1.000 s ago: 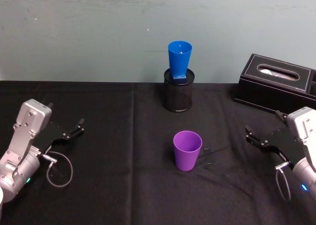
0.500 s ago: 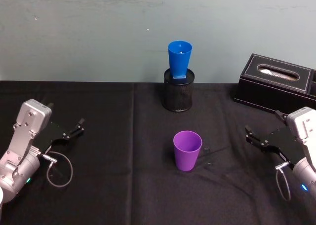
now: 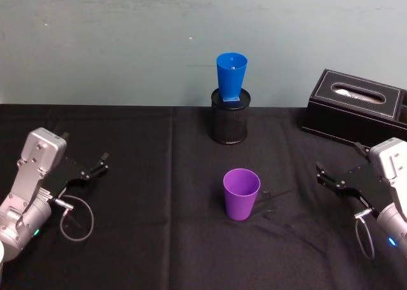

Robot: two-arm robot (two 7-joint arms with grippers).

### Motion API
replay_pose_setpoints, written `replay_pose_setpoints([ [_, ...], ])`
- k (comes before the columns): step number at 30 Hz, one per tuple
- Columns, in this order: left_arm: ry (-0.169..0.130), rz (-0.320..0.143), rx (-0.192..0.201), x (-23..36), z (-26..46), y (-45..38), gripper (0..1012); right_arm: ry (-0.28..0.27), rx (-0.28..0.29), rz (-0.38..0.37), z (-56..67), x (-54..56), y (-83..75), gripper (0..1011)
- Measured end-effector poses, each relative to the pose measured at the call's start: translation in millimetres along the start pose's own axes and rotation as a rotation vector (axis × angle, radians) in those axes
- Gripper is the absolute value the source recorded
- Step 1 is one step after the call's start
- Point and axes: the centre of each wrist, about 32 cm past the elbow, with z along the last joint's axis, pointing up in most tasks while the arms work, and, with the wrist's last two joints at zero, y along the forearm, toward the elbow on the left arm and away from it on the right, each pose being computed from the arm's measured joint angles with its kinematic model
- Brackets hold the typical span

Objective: Pick up one cup with a gripper and tap it against the other cup.

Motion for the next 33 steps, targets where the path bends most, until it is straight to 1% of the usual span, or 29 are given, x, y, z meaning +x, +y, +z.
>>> replay_pose_setpoints([
  [9,0.0,0.0,0.0,0.0,0.0,0.0,1011,0.0,0.0,0.0,0.0,0.0,0.0,1003],
  [16,0.0,0.0,0.0,0.0,0.0,0.0,1011,0.011,0.079,-0.002,-2.6,6.2,-6.2,1003],
  [22,0.0,0.0,0.0,0.0,0.0,0.0,1011,0.028,0.11,0.007,-2.5,10.3,-10.3,1003],
  [26,0.0,0.0,0.0,0.0,0.0,0.0,1011,0.048,0.122,0.05,-1.6,15.0,-14.0,1003],
  [28,0.0,0.0,0.0,0.0,0.0,0.0,1011,0.073,0.127,0.094,-0.3,19.5,-16.7,1003],
  [29,0.0,0.0,0.0,0.0,0.0,0.0,1011,0.087,0.129,0.128,1.0,22.5,-18.5,1003],
  [32,0.0,0.0,0.0,0.0,0.0,0.0,1011,0.104,0.125,0.194,2.6,26.7,-20.4,1003],
  [33,0.0,0.0,0.0,0.0,0.0,0.0,1011,0.113,0.119,0.245,3.5,28.8,-21.3,1003],
])
